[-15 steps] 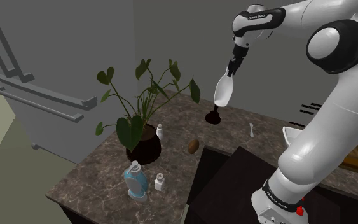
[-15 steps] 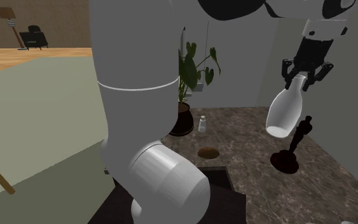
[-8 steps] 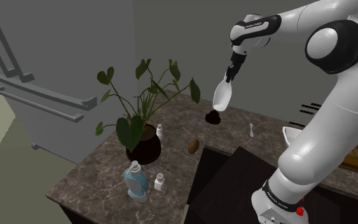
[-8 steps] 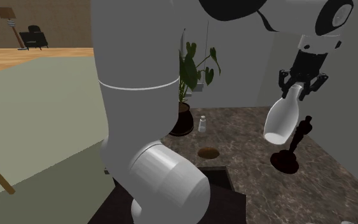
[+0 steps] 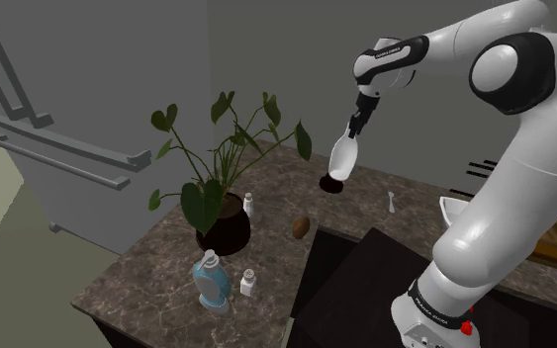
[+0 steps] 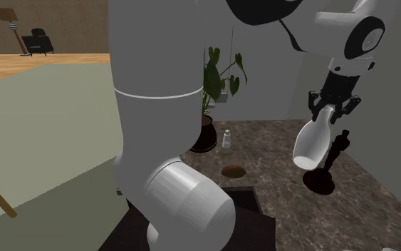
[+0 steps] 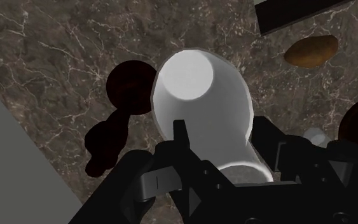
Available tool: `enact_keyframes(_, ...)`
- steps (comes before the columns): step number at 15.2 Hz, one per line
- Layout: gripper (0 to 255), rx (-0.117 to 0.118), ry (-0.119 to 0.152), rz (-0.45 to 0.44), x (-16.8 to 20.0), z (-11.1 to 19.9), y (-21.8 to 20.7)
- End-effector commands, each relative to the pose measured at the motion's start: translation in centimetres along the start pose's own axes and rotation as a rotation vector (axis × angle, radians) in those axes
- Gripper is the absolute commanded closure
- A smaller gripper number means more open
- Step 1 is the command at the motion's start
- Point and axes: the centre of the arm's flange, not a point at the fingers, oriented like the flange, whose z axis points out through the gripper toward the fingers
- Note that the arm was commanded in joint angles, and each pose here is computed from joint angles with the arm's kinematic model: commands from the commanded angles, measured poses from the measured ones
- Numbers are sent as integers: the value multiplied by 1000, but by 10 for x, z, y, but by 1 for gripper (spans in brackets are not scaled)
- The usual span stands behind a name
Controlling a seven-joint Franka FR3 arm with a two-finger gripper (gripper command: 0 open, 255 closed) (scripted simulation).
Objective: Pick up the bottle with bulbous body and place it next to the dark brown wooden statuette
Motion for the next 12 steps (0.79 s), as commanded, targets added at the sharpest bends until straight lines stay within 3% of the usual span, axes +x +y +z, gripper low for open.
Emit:
enact_keyframes(1, 255, -1, 1, 0, -1, 11, -1)
enact_keyframes(12, 255, -1, 1, 0, -5, 69, -1)
